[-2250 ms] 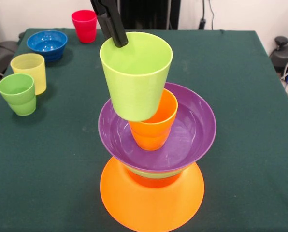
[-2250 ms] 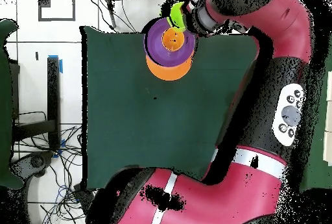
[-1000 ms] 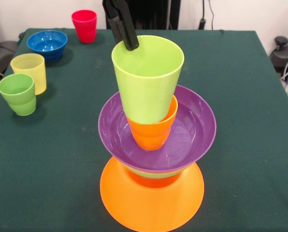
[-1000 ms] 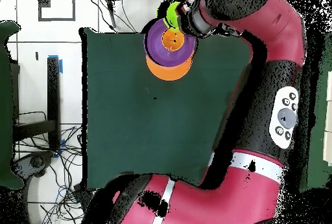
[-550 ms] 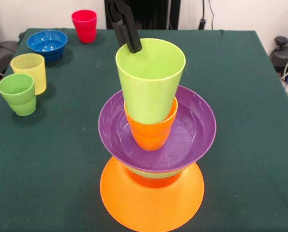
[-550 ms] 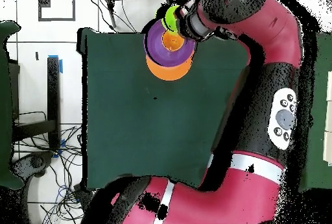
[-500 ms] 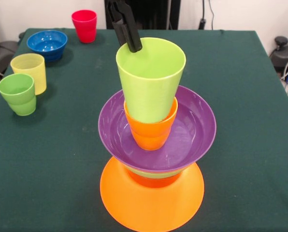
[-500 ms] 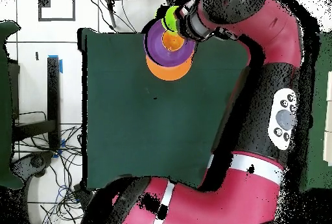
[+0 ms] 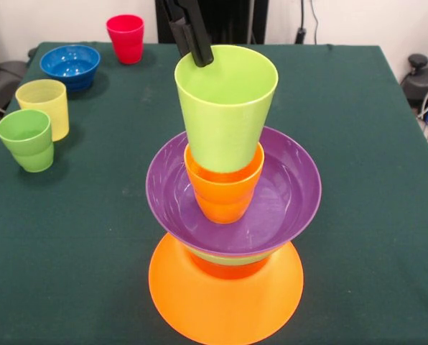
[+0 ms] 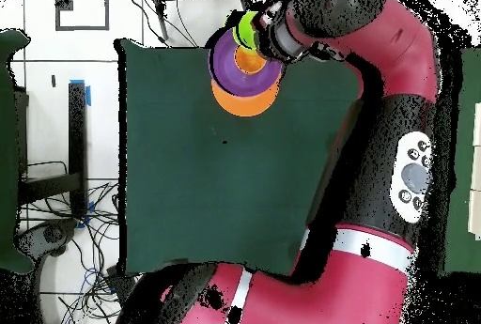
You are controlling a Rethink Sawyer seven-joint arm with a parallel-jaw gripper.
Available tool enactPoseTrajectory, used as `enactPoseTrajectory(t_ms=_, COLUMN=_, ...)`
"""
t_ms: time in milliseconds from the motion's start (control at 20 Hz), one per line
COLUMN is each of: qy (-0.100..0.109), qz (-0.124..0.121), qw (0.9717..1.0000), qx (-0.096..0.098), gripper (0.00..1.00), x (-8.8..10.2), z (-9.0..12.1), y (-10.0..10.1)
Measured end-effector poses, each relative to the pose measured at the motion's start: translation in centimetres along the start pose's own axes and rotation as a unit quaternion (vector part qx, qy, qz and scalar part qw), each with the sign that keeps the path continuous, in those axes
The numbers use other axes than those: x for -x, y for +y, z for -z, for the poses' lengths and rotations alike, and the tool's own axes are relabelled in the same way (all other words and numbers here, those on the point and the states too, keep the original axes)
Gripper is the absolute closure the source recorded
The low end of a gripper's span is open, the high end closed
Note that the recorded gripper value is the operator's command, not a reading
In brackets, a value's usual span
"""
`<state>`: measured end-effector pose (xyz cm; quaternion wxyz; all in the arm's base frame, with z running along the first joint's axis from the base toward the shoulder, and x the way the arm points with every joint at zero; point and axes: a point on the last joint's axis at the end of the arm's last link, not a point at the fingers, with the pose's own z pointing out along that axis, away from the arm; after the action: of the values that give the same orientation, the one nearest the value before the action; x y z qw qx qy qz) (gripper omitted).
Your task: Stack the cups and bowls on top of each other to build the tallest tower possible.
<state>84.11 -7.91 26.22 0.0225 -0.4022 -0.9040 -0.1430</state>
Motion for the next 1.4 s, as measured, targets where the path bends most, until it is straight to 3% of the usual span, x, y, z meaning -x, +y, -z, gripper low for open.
enactPoseTrajectory(t_ms=900, qy=-0.025, qz=-0.002, qw=0.9996, qx=0.008, gripper=1.00, x=-0.1, z=-0.6, y=-0.2)
enactPoseTrajectory(t_ms=1400, qy=-0.015, qz=0.001, qw=0.9998, qx=0.010, gripper=1.00, x=-0.7, z=-1.7, y=0.1)
